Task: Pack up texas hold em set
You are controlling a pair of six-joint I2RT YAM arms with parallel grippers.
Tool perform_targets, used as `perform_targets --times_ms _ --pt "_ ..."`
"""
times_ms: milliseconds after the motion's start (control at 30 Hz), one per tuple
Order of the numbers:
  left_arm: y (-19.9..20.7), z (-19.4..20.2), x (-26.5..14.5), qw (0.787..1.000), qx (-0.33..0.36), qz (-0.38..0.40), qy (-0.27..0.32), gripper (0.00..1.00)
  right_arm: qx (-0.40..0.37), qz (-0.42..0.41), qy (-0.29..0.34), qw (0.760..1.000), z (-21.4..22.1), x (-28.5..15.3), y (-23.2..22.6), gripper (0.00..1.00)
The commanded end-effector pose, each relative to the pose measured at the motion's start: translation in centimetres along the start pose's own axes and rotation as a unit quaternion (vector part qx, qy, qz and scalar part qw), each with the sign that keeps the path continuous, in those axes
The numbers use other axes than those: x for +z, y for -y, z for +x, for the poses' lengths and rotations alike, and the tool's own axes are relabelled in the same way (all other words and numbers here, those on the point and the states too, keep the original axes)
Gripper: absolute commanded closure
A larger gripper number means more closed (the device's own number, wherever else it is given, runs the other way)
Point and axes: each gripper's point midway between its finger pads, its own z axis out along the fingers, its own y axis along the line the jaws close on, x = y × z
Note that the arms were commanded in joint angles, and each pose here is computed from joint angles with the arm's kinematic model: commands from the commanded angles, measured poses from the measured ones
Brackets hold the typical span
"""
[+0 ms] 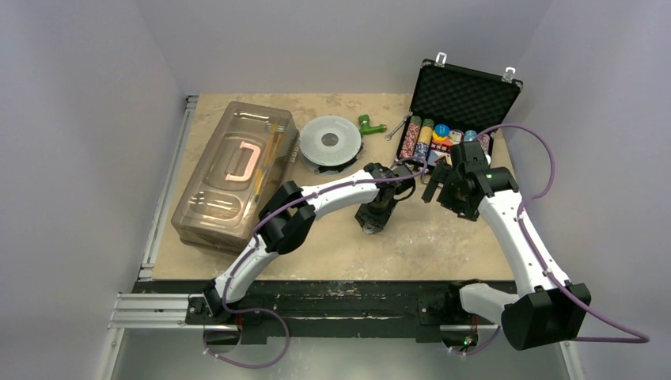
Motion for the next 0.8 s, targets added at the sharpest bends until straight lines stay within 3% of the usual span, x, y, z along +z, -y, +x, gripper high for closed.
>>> perform_targets --times_ms 0,200,500,767 --pt "-0.7 0.3 1.9 1.0 0.021 -0.005 -0.008 0.63 -0.004 -0.01 0.0 1.0 -0.1 0.4 -0.3 0.09" --pt "-2.4 0.5 0.8 1.0 0.023 -0.004 -0.001 0.7 -0.009 -0.019 -0.015 1.0 0.5 1.2 -0.8 0.09" --pt "-4.4 0.2 -2.8 0.999 0.033 0.025 0.031 0.71 -0.039 -0.068 -0.076 0.994 2.6 3.6 -2.8 0.08" --pt "-6.2 0.8 -4.7 0.998 0.032 0.043 0.046 0.71 -0.075 -0.151 -0.158 0.973 4.6 5.4 -6.3 0.07"
